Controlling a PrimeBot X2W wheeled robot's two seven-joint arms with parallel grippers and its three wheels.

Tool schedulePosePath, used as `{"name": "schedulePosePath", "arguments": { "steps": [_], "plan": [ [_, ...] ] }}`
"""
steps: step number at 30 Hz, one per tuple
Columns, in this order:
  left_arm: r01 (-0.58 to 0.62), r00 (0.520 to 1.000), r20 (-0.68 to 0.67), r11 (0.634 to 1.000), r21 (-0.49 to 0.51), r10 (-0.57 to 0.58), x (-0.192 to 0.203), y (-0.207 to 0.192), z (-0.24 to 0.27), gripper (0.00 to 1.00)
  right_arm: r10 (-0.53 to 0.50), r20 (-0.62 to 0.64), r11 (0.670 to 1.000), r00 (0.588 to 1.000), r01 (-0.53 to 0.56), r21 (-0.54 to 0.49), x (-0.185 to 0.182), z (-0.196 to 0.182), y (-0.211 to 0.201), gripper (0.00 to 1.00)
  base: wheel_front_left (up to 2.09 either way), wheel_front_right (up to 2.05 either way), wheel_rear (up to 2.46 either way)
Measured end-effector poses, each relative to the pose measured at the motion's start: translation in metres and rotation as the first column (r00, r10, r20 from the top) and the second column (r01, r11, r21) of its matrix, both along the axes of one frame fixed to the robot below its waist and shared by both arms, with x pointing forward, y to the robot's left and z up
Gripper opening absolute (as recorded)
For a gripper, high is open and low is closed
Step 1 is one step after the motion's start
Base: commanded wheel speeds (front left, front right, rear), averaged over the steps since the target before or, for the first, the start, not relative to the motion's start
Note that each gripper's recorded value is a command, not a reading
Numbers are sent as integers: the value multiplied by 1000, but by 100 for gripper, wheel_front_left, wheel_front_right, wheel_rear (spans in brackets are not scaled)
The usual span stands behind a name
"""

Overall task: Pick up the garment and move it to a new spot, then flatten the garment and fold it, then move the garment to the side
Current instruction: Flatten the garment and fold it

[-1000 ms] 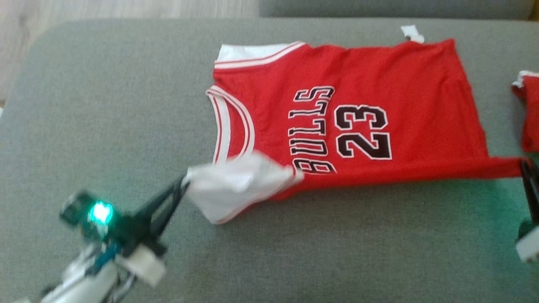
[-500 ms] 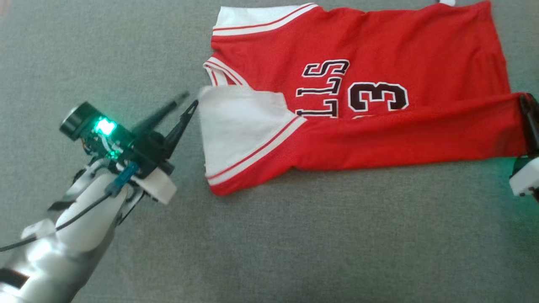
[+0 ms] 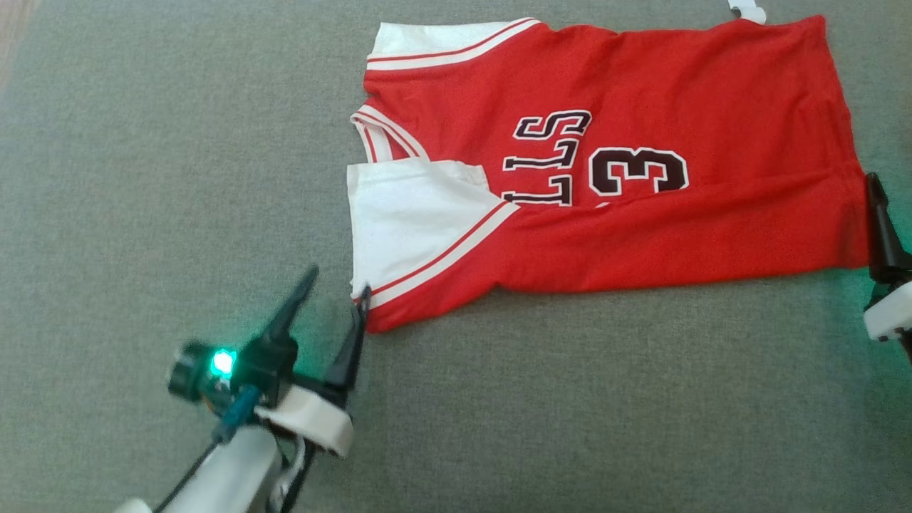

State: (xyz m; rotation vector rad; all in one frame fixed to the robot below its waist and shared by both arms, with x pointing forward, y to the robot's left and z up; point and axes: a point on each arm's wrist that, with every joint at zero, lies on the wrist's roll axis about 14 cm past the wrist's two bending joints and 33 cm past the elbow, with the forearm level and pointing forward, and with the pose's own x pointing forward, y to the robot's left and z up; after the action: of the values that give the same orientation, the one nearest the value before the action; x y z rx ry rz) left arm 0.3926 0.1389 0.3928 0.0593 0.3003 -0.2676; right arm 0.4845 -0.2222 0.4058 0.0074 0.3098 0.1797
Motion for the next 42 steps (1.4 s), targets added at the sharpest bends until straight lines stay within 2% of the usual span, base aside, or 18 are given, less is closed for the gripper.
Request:
{"name": "schedulePosePath", "arguments": {
  "steps": [6,9,14,21,22,24,25,34,42],
  "plan": [
    [-74,993,-98,990,-117,63,-12,-6,-19,100,-18,-1,1000,1000,18,13,-5,-1,-2,100,0,0,0],
    [-73,988,-143,990,-123,55,-18,-9,-31,100,-28,-2,1000,1000,28,14,-7,-1,-5,100,0,0,0],
    [-43,990,-140,986,-160,20,-11,-21,-29,100,-38,-14,999,999,38,13,-9,-5,-9,100,0,0,0],
    [-31,987,-164,986,-163,4,-14,-25,-35,100,-47,-27,999,998,48,14,-13,-9,-11,100,0,0,0],
    [-31,986,-169,987,-160,4,-13,-24,-36,77,-51,-33,999,998,52,12,-13,-10,-12,100,0,0,0],
    [-21,985,-175,987,-157,-7,-13,-25,-36,6,-63,-69,998,996,64,5,-16,-16,-16,100,0,0,0],
    [-15,984,-175,987,-161,-14,-13,-27,-36,0,-71,-88,997,994,72,2,-17,-20,-18,100,0,0,0],
    [9,988,-149,991,-131,-29,-12,-24,-29,0,-83,-242,996,967,87,8,-19,-43,-11,100,0,0,0],
    [-14,993,-120,997,-81,4,-13,-4,-21,0,-41,-152,996,988,53,78,-9,-14,5,100,0,0,0]
  ]
}}
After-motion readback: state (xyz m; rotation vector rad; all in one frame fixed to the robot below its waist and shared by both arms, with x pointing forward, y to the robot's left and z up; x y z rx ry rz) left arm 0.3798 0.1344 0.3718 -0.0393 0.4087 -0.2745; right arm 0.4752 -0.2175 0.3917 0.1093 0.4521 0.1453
